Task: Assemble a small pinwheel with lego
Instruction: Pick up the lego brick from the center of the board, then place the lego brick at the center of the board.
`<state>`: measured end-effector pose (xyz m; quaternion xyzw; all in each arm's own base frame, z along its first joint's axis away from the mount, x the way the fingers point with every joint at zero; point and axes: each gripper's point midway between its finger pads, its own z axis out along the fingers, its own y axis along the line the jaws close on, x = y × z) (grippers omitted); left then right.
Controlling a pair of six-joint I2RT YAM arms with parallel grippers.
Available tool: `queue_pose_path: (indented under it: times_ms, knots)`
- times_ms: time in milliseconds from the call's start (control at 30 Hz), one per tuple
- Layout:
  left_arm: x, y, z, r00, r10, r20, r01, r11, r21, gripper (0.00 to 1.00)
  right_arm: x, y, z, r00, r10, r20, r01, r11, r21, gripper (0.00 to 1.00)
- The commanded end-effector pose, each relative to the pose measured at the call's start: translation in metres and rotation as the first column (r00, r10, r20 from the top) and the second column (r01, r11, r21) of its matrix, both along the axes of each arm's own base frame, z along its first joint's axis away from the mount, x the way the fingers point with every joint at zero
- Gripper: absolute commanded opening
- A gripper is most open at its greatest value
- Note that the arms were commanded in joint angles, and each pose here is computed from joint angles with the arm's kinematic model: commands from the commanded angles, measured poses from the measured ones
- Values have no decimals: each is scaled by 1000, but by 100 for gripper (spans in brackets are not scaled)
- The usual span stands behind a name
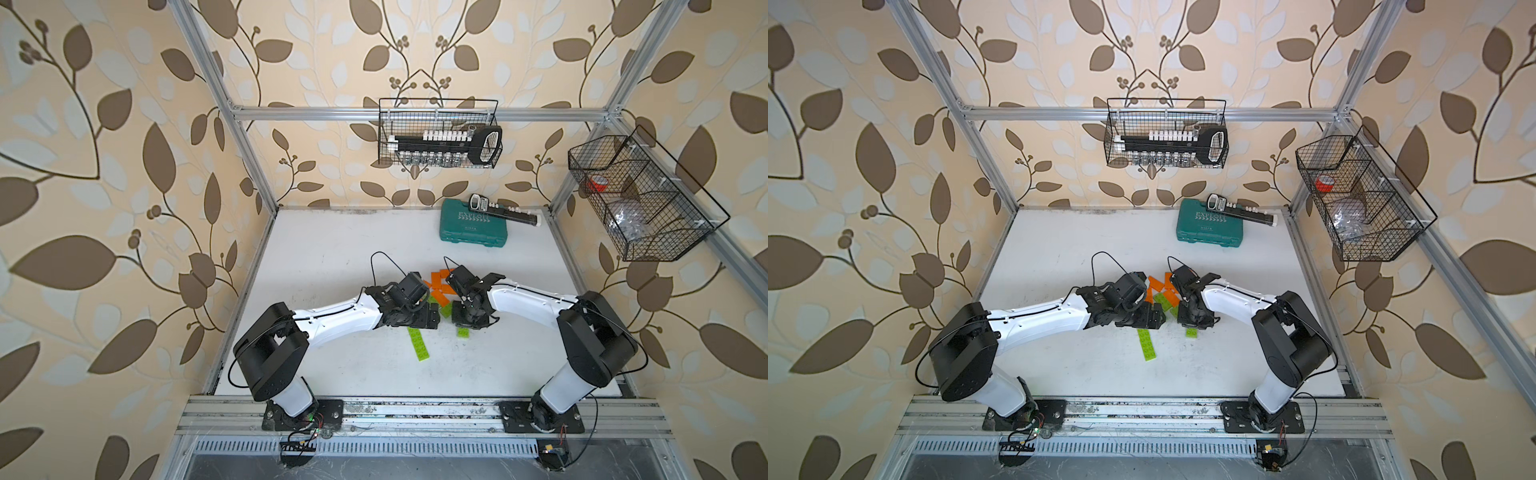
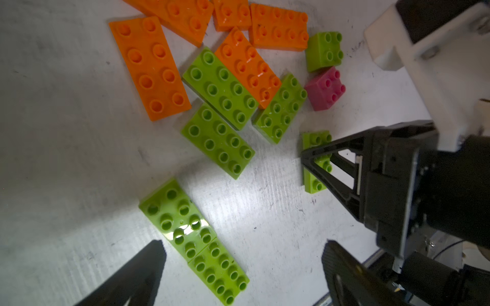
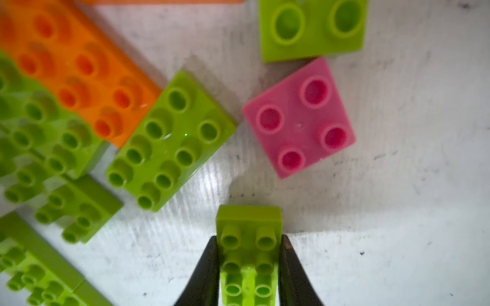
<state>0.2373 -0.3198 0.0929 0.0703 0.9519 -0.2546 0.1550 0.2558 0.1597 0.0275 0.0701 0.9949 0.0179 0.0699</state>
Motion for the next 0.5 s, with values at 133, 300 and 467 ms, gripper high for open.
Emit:
queue_pose_path:
  times_ms: [133, 300, 467]
  knots:
    - [-23, -4, 5, 998, 34, -47, -38, 994, -103, 94, -20, 43, 13, 926, 374, 45, -373, 927, -32, 27]
    - [-33, 26, 1, 987, 144, -66, -152, 980, -129, 94, -23, 63, 14, 889, 456, 36, -455, 889, -47, 27]
    - [-39, 60, -13, 965, 240, -109, -255, 955, -152, 94, -25, 74, 9, 874, 486, 18, -485, 874, -29, 27]
